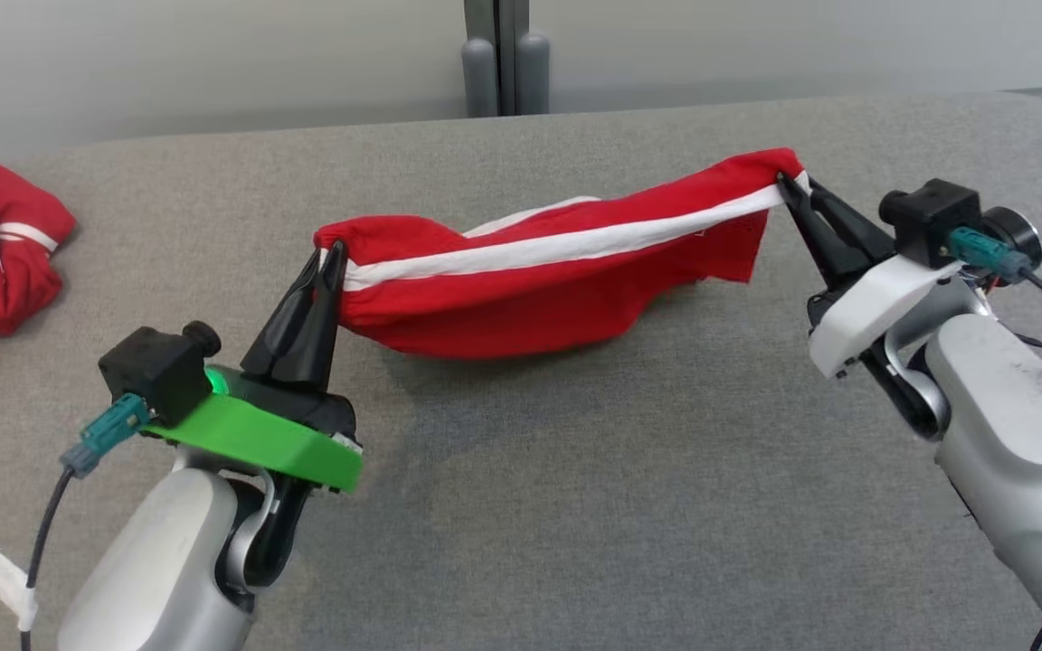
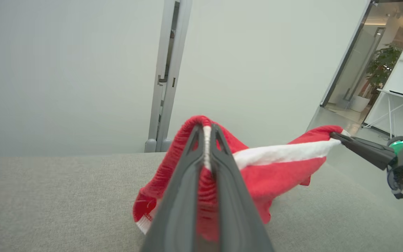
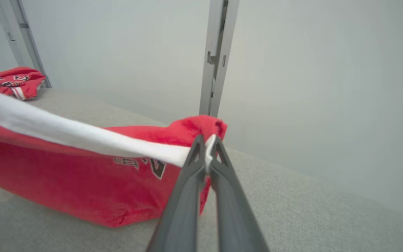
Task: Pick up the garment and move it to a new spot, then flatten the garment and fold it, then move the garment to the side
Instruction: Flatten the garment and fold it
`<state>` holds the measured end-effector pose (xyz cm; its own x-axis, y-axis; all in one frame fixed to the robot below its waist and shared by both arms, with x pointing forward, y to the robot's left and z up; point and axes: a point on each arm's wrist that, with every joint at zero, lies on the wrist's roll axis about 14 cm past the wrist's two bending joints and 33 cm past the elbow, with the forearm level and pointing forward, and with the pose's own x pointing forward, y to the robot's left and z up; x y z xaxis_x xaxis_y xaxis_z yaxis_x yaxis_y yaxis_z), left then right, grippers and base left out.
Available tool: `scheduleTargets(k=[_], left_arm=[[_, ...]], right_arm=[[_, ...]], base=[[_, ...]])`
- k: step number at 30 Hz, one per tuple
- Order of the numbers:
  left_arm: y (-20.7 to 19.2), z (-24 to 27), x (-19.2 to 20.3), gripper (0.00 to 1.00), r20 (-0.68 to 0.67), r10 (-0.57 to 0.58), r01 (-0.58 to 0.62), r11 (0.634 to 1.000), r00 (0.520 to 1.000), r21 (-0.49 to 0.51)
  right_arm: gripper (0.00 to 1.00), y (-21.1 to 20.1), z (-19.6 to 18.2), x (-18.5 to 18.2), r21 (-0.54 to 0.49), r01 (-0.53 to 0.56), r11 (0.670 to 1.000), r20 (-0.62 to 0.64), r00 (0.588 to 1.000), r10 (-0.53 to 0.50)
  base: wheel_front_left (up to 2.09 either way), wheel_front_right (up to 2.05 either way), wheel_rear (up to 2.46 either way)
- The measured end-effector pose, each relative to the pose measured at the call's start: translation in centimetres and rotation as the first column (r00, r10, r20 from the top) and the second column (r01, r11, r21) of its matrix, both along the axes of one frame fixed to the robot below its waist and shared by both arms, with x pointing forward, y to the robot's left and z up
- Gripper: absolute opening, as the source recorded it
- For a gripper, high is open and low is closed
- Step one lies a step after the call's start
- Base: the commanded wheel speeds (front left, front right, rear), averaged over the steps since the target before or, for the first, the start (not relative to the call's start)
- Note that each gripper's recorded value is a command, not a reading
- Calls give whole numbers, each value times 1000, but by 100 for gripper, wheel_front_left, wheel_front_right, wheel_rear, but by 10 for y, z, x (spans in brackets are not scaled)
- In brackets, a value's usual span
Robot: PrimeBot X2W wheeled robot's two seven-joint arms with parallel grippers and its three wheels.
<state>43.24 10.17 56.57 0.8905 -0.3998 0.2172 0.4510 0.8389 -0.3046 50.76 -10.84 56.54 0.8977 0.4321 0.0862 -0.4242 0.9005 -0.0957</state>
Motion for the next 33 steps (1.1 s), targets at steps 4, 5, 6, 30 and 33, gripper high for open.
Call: scheduleTargets(k=[4, 5, 6, 30, 33], left_arm=[[-4, 53, -16, 0, 143, -36, 37, 999, 989, -2], [-5, 68, -21, 0, 182, -45, 44, 999, 982, 5], [-6, 83, -26, 0, 216, -54, 52, 999, 975, 15], [-39, 155, -4, 0, 254, -232, 189, 965, 939, 180], [-42, 153, 26, 0, 243, -231, 188, 964, 942, 188]], right_arm=[[0, -16, 60, -22, 50, 3, 999, 127, 992, -10], [0, -21, 77, -29, 62, 6, 998, 163, 986, -16], [0, -26, 93, -38, 73, 11, 997, 196, 980, -25], [0, -45, 172, -78, 95, 104, 990, 326, 937, -129], [0, -45, 178, -48, 87, 115, 990, 344, 929, -138]], base=[[0, 0, 0], [0, 0, 0], [0, 0, 0], [0, 0, 0], [0, 0, 0]])
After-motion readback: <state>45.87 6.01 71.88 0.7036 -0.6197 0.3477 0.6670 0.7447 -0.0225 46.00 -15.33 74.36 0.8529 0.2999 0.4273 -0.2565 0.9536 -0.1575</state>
